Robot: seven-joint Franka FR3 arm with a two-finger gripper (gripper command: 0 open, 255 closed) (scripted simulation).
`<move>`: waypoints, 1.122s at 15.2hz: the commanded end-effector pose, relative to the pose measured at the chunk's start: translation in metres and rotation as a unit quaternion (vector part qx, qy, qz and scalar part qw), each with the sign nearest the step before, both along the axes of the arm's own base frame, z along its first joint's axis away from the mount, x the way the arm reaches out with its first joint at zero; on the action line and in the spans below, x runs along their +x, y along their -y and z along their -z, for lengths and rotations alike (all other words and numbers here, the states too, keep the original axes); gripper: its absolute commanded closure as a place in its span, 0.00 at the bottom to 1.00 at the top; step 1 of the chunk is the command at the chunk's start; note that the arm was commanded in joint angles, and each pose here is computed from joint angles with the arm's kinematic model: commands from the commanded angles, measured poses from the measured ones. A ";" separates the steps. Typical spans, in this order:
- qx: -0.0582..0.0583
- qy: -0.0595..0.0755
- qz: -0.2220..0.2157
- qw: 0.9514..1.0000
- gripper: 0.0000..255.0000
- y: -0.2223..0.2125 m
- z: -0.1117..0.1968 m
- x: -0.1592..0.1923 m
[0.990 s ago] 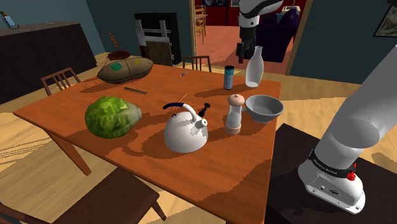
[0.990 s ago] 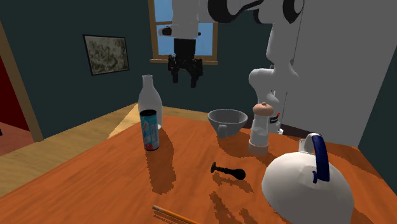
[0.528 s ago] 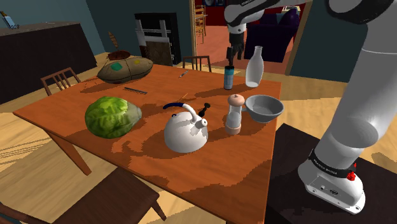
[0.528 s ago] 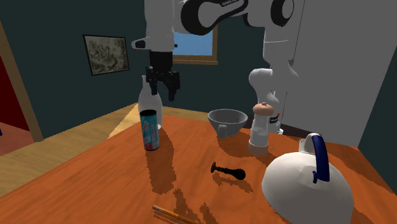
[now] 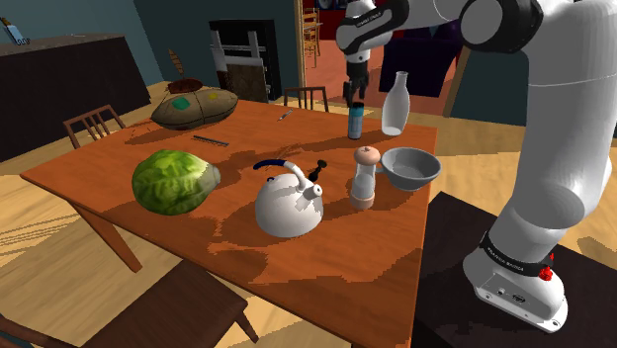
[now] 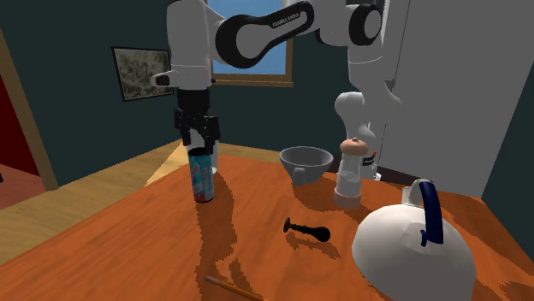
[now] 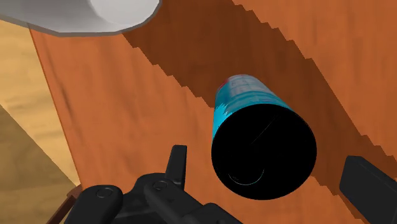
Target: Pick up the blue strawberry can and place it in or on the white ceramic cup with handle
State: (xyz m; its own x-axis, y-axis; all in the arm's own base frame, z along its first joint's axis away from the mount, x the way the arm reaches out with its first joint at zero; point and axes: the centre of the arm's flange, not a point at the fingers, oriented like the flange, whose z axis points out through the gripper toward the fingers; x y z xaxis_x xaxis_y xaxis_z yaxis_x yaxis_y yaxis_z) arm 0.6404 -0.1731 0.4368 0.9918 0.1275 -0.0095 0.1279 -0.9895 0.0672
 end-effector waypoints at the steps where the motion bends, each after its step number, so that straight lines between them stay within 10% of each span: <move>1: 0.000 0.000 0.000 1.000 0.00 0.000 0.010 0.000; 12: 0.000 0.000 0.000 1.000 0.00 0.002 0.029 0.000; 13: 0.000 0.000 0.000 1.000 1.00 0.002 0.029 0.000; 17: 0.000 0.000 0.000 1.000 1.00 0.002 0.029 0.000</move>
